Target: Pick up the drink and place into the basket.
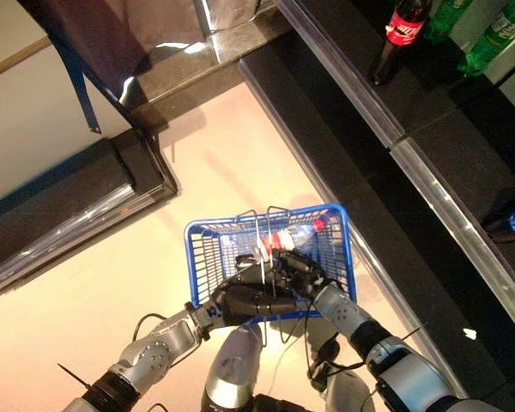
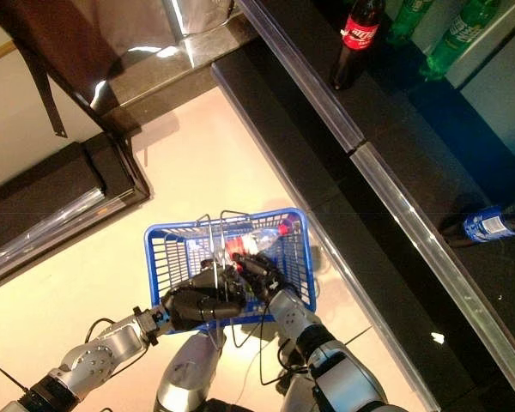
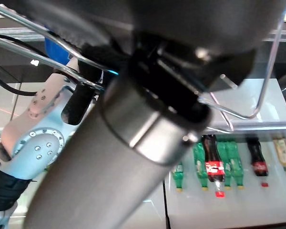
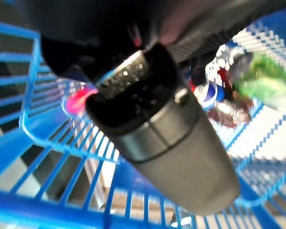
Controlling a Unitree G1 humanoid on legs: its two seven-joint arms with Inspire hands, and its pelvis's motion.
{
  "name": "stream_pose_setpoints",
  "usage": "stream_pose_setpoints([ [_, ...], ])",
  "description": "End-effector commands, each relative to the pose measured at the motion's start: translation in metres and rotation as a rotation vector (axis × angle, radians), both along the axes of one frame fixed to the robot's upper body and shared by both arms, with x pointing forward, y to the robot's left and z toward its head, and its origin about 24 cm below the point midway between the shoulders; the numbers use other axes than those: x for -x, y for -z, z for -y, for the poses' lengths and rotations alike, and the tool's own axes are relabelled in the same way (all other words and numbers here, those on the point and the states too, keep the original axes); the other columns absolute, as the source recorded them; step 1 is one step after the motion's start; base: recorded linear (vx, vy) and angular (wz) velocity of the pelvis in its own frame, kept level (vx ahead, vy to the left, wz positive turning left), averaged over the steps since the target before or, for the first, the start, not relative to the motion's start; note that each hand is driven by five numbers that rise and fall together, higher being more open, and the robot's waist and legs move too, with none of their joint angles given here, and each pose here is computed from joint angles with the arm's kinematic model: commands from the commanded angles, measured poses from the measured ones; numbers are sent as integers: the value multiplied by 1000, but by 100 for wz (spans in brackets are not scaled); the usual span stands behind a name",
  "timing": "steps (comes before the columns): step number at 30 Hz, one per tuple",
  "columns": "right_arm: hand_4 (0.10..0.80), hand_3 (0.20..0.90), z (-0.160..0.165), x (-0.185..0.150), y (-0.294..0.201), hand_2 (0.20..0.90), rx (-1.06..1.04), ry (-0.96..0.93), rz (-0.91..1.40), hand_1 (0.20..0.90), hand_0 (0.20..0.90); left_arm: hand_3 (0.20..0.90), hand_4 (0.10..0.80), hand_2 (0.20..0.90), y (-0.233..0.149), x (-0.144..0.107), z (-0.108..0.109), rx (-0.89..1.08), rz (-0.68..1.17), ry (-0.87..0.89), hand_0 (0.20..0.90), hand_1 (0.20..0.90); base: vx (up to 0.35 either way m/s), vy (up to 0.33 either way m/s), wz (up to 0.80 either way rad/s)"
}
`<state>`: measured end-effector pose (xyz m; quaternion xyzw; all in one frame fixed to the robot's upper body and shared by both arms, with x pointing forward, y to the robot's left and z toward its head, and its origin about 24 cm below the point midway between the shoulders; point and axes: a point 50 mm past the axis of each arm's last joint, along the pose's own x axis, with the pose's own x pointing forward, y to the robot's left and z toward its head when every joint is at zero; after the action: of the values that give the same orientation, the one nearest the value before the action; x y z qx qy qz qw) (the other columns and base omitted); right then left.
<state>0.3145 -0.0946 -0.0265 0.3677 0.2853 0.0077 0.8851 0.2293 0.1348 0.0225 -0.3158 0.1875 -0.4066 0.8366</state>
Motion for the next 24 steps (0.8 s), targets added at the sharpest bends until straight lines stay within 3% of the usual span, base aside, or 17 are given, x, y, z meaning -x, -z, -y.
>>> stream_pose_setpoints([
  [1, 800, 900, -28, -23, -48, 900, -153, -54, 220, 900, 900, 200, 100, 300, -112, 28, 69, 569, 479, 401, 300, 300, 0, 0, 0],
  [12, 800, 900, -8, 8, -35, 900, -152, -102, 318, 900, 900, 200, 100, 300, -98, 29, 55, 547, 502, 296, 300, 300, -20, 0, -4],
  [19, 800, 900, -6, 52, -36, 900, -170, -213, 463, 900, 900, 200, 100, 300, -92, 32, 42, 524, 548, 153, 300, 300, -21, -16, -15],
  [24, 800, 900, 13, 75, -38, 900, -138, -246, 515, 900, 900, 200, 100, 300, -80, 29, 27, 420, 544, 21, 300, 300, 22, -41, -16],
])
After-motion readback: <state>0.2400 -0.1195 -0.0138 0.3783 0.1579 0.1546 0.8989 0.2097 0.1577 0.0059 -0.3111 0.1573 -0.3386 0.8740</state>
